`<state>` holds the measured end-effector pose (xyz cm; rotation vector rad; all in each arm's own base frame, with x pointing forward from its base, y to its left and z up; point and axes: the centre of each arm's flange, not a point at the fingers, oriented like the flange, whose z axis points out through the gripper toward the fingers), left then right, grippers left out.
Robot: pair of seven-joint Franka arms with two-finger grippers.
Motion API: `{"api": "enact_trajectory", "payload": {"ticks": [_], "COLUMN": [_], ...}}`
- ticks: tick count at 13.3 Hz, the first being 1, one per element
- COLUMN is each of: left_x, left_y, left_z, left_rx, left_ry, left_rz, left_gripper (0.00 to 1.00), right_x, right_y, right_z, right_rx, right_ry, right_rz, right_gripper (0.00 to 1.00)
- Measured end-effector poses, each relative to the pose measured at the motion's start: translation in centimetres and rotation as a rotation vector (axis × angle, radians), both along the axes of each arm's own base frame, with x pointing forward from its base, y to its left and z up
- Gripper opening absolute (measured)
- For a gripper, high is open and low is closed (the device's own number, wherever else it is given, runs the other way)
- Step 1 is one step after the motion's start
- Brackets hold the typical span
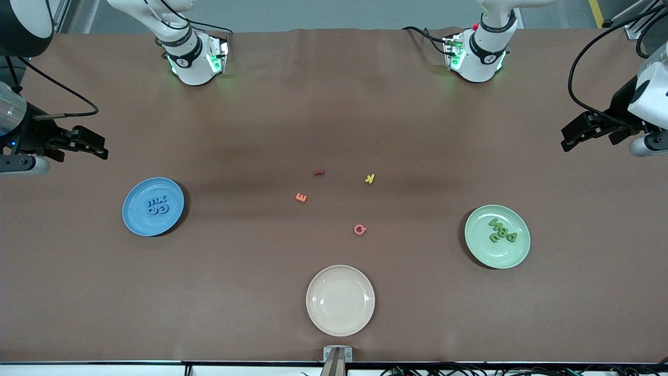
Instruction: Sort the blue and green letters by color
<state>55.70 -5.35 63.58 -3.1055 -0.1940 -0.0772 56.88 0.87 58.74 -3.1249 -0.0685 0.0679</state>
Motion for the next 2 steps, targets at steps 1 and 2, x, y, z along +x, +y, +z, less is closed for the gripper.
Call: {"api": "enact_trajectory", "payload": {"ticks": [1,2], "left_x": [0.0,-0.01], "left_y": [0.07,0.07], "left_z": [0.11,0.29], "left_rx": [0.0,0.0], "left_ry": [-0.002,-0.006], "left_rz": [0.001,0.001], "left_gripper": [1.0,1.0], "right_x": [0.0,0.0], "right_y": [0.11,0.21], "right_z": [-0.09,-0.13], "right_rx": [0.0,0.0], "right_ry": [-0.001,-0.002], "right_rz": [0.002,0.003], "right_gripper": [1.0,1.0]}}
